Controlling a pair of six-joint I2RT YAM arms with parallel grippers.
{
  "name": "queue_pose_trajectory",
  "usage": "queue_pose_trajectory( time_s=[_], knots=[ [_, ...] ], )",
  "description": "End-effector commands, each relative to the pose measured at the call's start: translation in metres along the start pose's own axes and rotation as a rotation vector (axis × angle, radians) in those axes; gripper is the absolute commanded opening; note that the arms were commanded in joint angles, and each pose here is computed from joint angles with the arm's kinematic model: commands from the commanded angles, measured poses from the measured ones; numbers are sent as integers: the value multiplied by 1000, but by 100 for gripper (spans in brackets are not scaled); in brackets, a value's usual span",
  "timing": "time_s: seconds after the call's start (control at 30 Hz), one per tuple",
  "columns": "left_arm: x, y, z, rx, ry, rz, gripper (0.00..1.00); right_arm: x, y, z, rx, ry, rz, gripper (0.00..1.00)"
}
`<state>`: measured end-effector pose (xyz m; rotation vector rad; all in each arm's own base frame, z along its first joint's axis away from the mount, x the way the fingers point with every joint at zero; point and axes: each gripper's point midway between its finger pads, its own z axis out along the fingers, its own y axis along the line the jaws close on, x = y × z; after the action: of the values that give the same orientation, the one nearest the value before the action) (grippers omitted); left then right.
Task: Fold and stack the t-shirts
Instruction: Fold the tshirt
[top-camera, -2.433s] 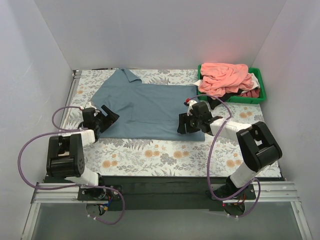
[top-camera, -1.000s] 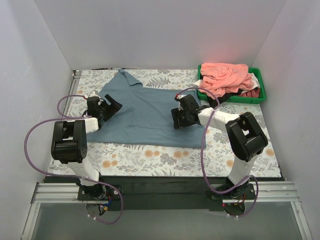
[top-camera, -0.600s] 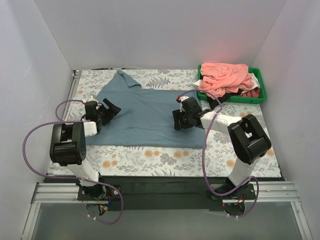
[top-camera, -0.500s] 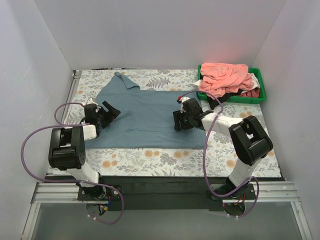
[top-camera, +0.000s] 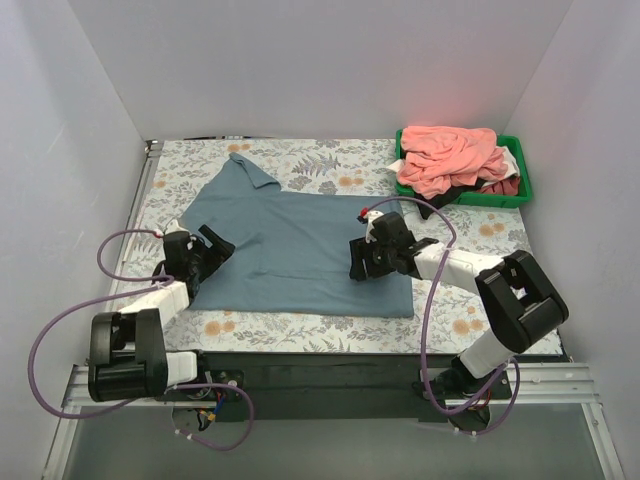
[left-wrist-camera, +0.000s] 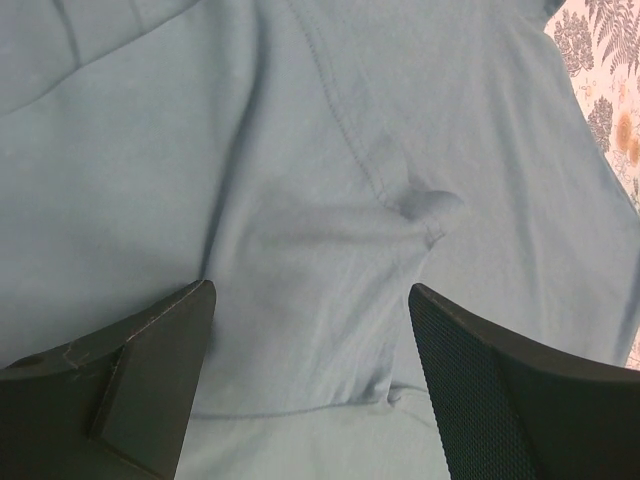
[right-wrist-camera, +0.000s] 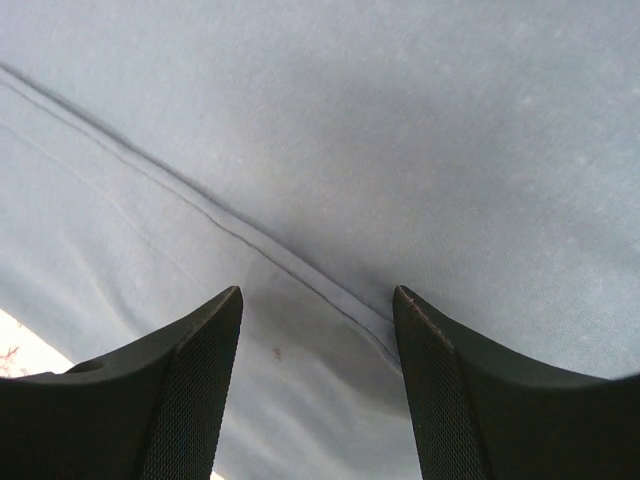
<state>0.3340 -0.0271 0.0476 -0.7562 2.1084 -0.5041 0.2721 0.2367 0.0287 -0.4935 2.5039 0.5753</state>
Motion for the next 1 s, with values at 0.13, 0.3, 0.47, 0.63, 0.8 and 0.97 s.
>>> queue_pose_trajectory(
  time_s=[0.13, 0.3, 0.47, 0.63, 0.8, 0.97],
  knots=[
    [-13, 0, -21, -14, -78, -4, 77, 59, 6, -20, 8, 201, 46, 69],
    [-35, -28, -16, 67, -118, 21, 77, 3, 11, -30, 35, 60, -3, 70],
    [-50, -73, 8, 102, -158, 128, 77, -36, 11, -25, 69, -15, -46, 71],
    [-50, -95, 44, 116, -112, 165, 77, -61, 19, -13, 35, -64, -81, 71],
    [-40, -85, 85, 67, -40, 170, 77, -52, 20, 8, 8, -36, -77, 71],
    [-22, -64, 95, 18, 4, 176, 77, -28, 14, 21, 2, 14, -52, 71]
  ],
)
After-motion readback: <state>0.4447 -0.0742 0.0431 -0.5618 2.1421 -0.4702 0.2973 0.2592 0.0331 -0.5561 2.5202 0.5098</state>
